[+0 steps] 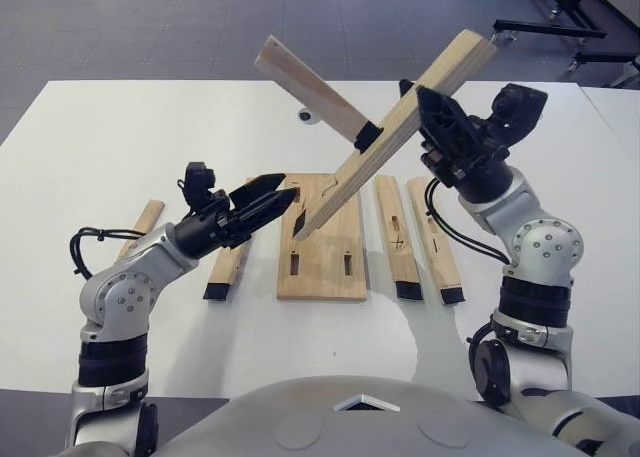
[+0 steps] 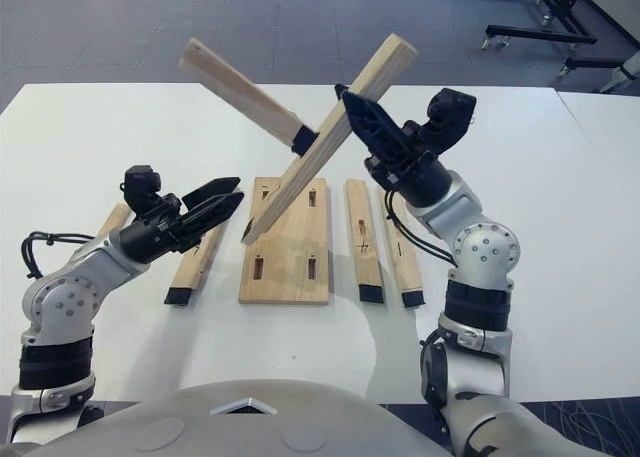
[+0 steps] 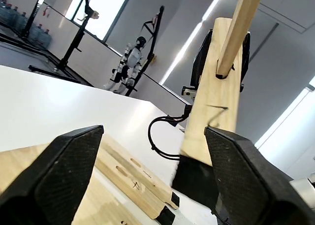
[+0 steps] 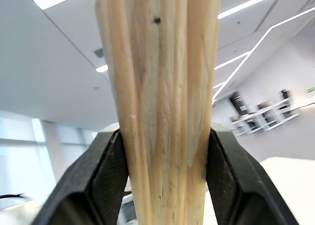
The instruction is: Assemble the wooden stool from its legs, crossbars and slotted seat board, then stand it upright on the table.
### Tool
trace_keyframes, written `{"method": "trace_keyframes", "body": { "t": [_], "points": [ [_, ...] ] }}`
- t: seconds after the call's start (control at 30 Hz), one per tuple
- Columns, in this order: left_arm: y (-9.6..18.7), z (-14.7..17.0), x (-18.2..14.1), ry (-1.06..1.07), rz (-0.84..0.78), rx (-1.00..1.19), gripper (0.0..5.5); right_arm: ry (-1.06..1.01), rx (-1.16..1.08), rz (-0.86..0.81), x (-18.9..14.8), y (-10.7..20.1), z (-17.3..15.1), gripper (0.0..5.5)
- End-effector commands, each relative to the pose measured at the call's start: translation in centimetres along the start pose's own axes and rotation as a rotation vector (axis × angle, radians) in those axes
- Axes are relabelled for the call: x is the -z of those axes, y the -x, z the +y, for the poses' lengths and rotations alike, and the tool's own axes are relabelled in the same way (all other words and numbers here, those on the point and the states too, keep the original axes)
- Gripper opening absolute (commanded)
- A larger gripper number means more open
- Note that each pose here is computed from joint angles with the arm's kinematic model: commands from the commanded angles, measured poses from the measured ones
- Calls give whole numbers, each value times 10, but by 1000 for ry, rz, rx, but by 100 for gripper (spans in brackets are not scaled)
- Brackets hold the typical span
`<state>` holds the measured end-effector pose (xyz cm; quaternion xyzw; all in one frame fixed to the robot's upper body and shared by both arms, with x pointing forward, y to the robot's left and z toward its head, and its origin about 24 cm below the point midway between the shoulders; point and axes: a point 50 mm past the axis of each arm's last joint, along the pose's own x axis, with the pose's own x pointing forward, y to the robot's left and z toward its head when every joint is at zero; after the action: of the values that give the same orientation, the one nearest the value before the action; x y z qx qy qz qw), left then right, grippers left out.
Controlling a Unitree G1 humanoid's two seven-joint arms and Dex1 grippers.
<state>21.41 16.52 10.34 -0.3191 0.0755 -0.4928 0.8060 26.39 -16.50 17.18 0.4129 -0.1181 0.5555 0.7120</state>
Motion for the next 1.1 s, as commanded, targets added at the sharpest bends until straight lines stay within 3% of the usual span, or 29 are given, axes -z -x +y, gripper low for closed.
{"method": "trace_keyframes", "body": {
  "t": [0.03, 0.23, 0.37, 0.67, 1.1],
  "points": [
    [10, 5, -3, -16, -7, -73, 375, 167, 68, 13, -18, -5, -9, 206],
    [15, 8, 3, -27, 2, -130, 375, 490, 178, 150, -26, -23, -37, 206],
    [16, 9, 3, -47, 9, -135, 375, 646, 72, 286, -27, -36, -38, 206],
    [19, 10, 1, -47, -21, -146, 375, 680, -126, 490, -27, -29, -41, 206],
    [20, 27, -1, -30, -80, -192, 375, 586, -198, 542, -7, -14, -61, 206]
  ]
}}
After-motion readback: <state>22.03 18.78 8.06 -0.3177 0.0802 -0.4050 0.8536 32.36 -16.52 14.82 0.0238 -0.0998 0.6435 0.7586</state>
